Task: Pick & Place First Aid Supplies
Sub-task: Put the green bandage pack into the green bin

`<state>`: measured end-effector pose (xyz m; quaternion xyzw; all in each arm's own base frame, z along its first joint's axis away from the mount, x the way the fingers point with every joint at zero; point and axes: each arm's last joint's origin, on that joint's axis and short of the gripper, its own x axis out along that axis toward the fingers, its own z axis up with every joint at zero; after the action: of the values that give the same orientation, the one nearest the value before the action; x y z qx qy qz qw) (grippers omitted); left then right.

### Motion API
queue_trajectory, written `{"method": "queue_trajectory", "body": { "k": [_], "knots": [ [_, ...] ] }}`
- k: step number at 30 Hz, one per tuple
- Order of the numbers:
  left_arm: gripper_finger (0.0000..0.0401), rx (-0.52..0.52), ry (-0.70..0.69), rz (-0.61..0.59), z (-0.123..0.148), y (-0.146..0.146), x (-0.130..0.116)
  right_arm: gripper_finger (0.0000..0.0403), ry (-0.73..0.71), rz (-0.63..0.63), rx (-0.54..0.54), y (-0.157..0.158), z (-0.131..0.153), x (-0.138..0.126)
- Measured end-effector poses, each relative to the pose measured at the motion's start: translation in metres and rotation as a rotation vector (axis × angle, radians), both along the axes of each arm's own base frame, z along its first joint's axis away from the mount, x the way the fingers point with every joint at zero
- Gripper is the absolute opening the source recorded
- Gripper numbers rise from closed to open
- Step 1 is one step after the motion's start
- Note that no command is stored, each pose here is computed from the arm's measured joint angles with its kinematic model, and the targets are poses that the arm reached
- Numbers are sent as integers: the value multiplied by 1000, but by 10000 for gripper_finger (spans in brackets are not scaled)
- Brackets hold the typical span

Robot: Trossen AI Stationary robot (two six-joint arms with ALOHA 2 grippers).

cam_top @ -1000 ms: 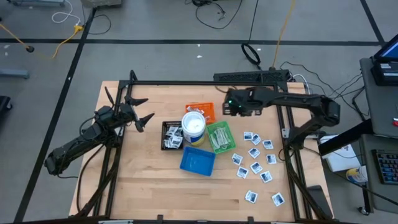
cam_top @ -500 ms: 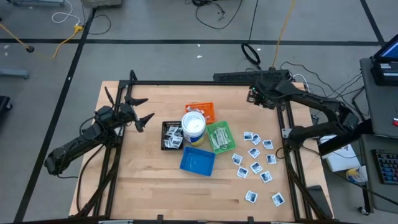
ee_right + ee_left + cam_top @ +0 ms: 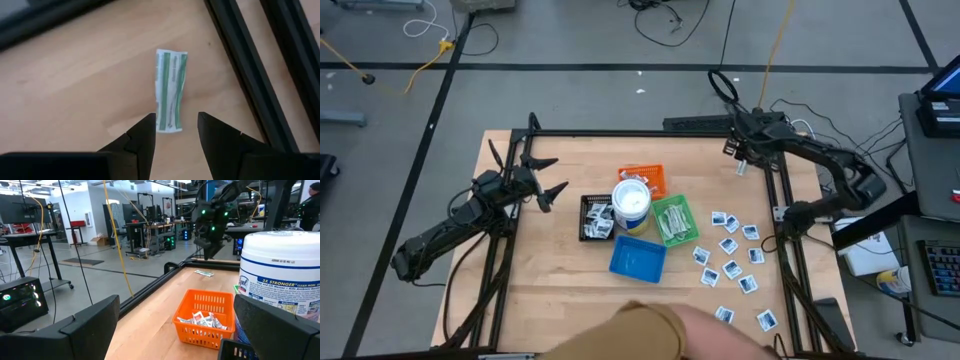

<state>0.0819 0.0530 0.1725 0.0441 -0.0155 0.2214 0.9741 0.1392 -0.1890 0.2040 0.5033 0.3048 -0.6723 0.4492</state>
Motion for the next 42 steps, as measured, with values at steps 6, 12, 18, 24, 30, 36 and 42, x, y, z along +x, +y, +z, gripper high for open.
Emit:
{"method": "queue_trajectory", "body": {
  "k": [6, 12, 18, 24, 30, 36, 42],
  "knots": [
    [397, 0, 0, 0, 0, 0, 0, 139, 21, 7, 112, -14, -29, 6],
    [397, 0, 0, 0, 0, 0, 0, 139, 26, -9, 164, -23, -50, 9],
    [397, 0, 0, 0, 0, 0, 0, 138, 48, -23, 192, -30, -60, 3],
    [397, 0, 0, 0, 0, 0, 0, 87, 17, 0, 231, -33, -64, 4],
    [397, 0, 0, 0, 0, 0, 0, 8, 17, 49, 228, -33, -63, 4],
    [397, 0, 0, 0, 0, 0, 0, 3, -18, 92, 232, -26, -49, 2],
    [397, 0, 0, 0, 0, 0, 0, 2, -13, 136, 220, -9, -19, 2]
  ]
}}
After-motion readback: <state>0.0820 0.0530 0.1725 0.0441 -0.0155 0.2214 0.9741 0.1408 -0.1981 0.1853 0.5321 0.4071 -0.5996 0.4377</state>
